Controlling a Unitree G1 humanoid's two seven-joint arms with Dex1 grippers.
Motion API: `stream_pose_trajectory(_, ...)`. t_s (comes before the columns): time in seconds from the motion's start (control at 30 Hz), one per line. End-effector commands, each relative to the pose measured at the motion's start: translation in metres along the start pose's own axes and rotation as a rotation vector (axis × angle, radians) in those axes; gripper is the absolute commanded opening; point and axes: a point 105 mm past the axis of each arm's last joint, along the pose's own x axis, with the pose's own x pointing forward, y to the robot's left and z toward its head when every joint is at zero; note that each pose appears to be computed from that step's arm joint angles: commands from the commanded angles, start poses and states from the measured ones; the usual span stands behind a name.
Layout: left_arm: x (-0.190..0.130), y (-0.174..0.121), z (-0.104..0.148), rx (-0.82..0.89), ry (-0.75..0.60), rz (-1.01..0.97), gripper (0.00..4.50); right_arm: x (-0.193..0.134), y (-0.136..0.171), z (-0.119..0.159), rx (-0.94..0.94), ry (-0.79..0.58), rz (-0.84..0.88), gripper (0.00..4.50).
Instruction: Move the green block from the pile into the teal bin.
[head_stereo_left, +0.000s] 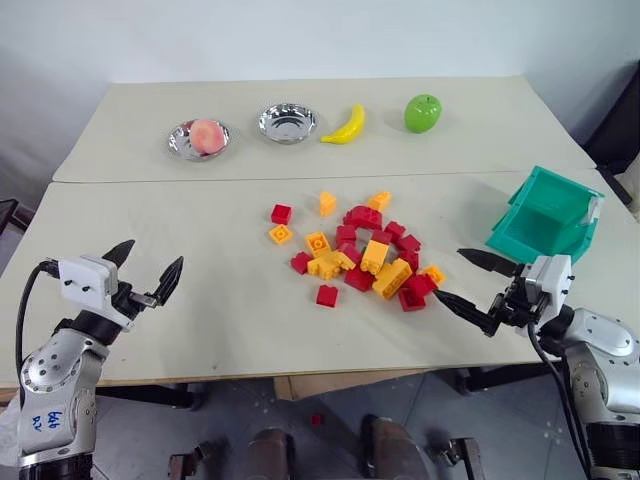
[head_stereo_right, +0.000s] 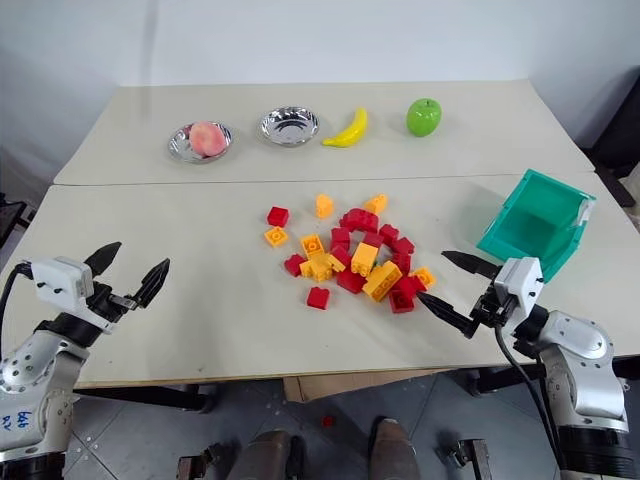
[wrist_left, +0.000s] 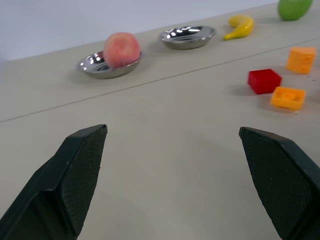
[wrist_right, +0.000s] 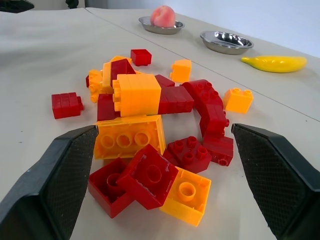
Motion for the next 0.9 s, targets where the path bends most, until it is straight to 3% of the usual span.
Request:
stream_pose_trajectory(0.03,0.004,0.005,0.011,0.024,-0.03,0.013,4.5,-0.002,0.0,0.009,-0.042,-0.023,-0.003,4.47)
stream_pose_trajectory(0.13,0.009,-0.005,0.019,0.018,-0.067,-0.055,4.5,-0.005,-0.002,0.008,-0.036,-0.028,-0.015,4.47)
stream_pose_trajectory(0.27,0.007,-0.032,0.03,0.039,-0.121,-0.286,4.5,-0.011,-0.005,0.007,-0.034,-0.018,-0.029,4.47)
stream_pose_trajectory(0.4,-0.008,-0.068,0.029,0.112,-0.093,-0.61,4.5,-0.023,-0.009,0.002,-0.058,0.055,-0.003,4.47)
stream_pose_trajectory(0.53,-0.014,-0.078,0.03,0.141,-0.084,-0.743,4.5,-0.027,-0.005,-0.002,-0.056,0.098,0.094,4.47)
stream_pose_trajectory(0.6,-0.02,-0.084,0.028,0.143,-0.057,-0.831,4.5,-0.014,0.003,0.003,-0.051,0.072,0.145,4.47)
stream_pose_trajectory(0.7,-0.026,-0.088,0.026,0.161,-0.033,-0.888,4.5,0.012,0.017,0.016,0.038,-0.019,0.186,3.86)
stream_pose_trajectory(0.9,-0.028,-0.087,0.025,0.171,-0.035,-0.879,4.5,0.057,0.074,0.024,0.114,0.004,0.472,1.76)
